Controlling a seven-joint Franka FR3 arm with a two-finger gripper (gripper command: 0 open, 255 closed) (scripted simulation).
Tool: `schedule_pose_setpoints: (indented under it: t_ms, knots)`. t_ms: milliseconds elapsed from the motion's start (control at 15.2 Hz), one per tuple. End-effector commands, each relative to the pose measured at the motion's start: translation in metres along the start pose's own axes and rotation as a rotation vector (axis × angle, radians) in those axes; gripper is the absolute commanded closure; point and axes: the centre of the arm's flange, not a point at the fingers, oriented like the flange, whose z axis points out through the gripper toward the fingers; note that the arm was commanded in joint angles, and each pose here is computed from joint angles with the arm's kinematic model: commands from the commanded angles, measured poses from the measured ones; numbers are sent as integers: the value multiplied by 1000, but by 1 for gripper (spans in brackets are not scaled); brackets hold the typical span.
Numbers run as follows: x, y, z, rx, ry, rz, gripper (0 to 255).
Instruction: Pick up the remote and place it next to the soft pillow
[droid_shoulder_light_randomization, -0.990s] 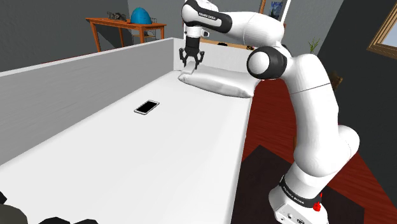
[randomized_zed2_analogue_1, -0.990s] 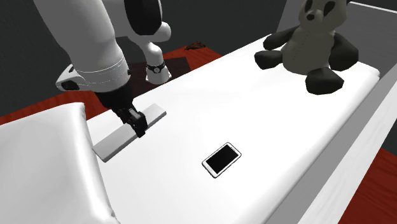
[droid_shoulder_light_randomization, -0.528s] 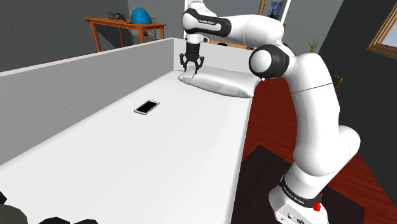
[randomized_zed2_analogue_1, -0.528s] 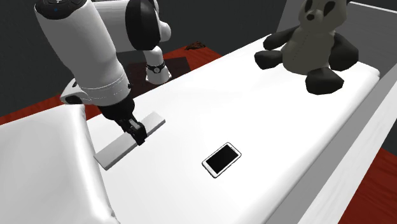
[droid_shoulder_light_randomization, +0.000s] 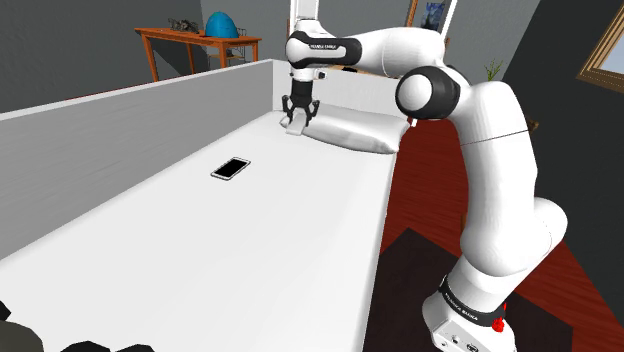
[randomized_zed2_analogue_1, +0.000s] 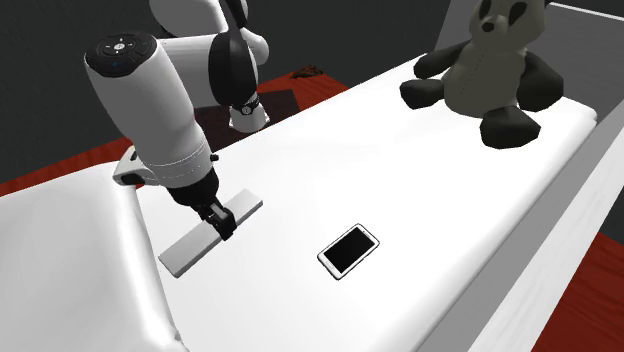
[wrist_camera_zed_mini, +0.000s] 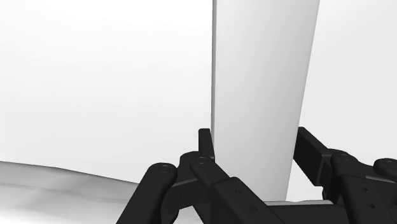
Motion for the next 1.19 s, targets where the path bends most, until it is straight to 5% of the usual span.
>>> schedule_pose_setpoints:
  t_ms: [0, 1122]
  knots:
    - [0, 0, 11, 1, 1, 0, 255]
    - [0, 2, 101, 1, 1, 0, 255]
